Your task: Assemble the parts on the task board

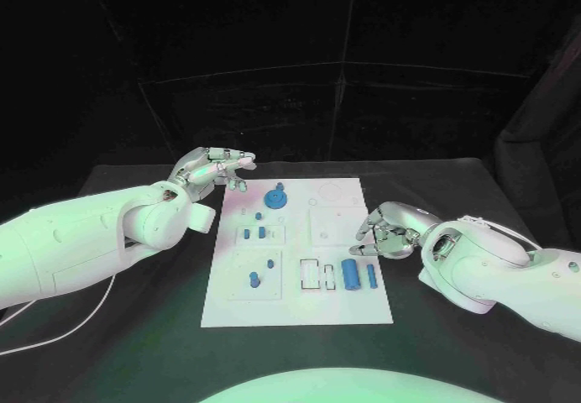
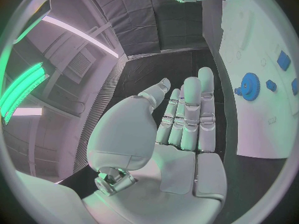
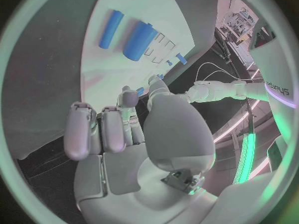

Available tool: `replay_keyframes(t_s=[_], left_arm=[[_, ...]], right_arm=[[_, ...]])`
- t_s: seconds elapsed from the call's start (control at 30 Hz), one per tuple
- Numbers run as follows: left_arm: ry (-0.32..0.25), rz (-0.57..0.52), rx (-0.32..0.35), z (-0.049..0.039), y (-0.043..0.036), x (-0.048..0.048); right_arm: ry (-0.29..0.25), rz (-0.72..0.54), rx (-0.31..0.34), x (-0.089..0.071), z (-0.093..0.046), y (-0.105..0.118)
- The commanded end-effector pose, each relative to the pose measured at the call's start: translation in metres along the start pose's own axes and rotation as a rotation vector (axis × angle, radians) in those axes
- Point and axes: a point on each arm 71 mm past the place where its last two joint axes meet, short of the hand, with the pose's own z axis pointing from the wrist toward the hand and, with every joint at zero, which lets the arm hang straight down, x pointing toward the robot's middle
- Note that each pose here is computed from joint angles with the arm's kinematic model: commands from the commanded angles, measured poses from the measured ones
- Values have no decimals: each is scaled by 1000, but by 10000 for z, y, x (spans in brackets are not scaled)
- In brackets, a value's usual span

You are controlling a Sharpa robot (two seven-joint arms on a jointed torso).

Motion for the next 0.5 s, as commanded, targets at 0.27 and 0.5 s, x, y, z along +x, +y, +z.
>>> replay_keyframes(t_s=[0.27,0.5], left_arm=[[11,-9,4,-15,-3,8],[10,-9,3,-21,-2,-1]], right_arm=[[71,-48,109,210,-27,-40],[94,-72,122,281,-22,-12]])
